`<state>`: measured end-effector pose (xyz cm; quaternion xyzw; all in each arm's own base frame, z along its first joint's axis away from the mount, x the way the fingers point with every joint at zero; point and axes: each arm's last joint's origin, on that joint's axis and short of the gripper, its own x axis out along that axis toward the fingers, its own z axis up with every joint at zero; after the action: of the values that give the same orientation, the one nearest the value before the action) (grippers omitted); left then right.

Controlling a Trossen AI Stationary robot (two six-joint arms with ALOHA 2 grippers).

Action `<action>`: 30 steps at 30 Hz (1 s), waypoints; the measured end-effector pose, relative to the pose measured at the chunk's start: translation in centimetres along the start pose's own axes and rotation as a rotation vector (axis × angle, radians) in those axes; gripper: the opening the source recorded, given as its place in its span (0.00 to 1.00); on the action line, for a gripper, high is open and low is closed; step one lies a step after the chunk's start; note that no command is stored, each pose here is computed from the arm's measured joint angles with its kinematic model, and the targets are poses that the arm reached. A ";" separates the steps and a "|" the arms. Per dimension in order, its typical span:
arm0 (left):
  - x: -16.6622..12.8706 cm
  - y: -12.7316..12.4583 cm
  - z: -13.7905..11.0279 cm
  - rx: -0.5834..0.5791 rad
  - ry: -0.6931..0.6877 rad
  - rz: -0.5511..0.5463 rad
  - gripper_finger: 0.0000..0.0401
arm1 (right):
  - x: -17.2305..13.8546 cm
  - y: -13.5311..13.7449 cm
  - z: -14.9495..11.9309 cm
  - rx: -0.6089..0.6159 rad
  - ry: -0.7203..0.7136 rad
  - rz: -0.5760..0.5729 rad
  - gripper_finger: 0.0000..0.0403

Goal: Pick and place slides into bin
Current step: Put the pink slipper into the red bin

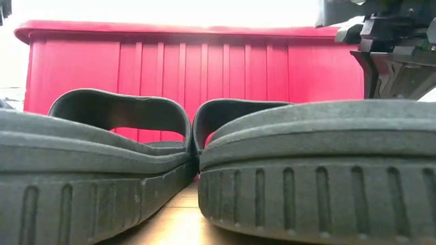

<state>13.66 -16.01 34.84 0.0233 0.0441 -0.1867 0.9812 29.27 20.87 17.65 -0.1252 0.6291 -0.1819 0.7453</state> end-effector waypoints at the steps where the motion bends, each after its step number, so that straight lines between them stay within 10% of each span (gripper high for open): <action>1: 0.0 0.0 0.0 0.000 0.000 0.000 0.47 | 0.0 0.0 0.0 0.000 0.000 0.001 0.01; 30: 0.0 0.0 0.1 0.031 -0.007 0.000 0.47 | -9.6 -4.3 -0.6 -0.018 -0.328 0.372 0.00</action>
<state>13.66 -16.01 34.91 0.0379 0.0380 -0.1875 0.9808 26.86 21.09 27.92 -0.0415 0.5135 -0.0133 0.8570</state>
